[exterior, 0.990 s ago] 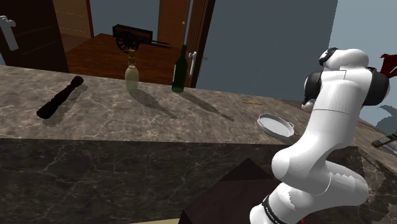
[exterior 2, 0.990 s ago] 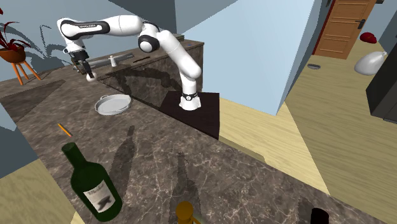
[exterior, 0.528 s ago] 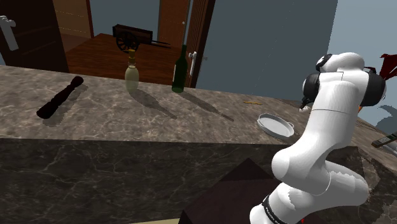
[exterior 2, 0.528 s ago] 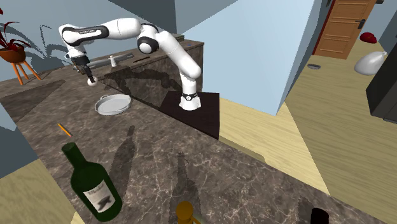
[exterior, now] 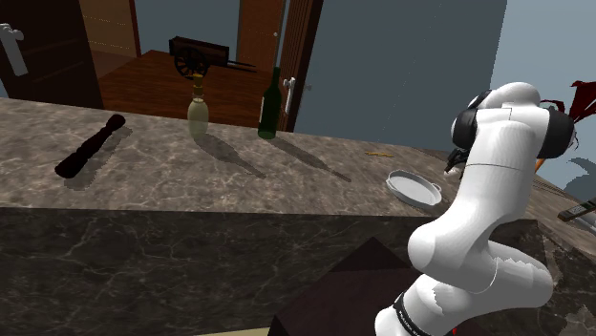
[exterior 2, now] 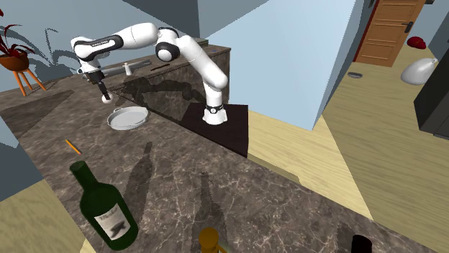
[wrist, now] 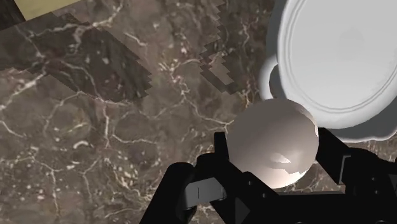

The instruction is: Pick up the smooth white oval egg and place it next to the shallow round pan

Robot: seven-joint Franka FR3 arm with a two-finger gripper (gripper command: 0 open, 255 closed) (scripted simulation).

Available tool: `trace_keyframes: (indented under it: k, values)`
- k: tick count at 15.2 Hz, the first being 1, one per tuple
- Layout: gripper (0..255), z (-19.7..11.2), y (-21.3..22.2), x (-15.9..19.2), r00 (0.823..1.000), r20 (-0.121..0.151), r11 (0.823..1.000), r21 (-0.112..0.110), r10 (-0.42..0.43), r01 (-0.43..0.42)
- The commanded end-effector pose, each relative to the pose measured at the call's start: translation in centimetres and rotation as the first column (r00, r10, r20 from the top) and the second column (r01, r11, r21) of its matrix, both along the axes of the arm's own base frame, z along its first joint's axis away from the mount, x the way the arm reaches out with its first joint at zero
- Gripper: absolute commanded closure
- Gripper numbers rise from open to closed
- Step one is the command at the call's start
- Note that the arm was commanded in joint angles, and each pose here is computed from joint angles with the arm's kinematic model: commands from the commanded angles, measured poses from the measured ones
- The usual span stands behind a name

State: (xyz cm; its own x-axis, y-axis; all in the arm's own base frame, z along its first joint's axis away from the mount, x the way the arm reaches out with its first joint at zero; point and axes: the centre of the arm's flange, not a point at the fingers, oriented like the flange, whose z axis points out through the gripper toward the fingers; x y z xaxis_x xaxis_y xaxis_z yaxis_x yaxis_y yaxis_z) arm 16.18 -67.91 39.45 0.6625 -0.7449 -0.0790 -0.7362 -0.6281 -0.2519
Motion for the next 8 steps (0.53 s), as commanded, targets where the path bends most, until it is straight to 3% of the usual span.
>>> trace_keyframes:
  k: [1, 8]
  values:
    - [255, -1.0, 0.0, 0.0, 1.0, 0.0, 1.0, -0.001, 0.0, 0.0]
    - [255, -4.7, 0.0, 0.0, 1.0, 0.0, 1.0, -0.001, 0.0, 0.0]
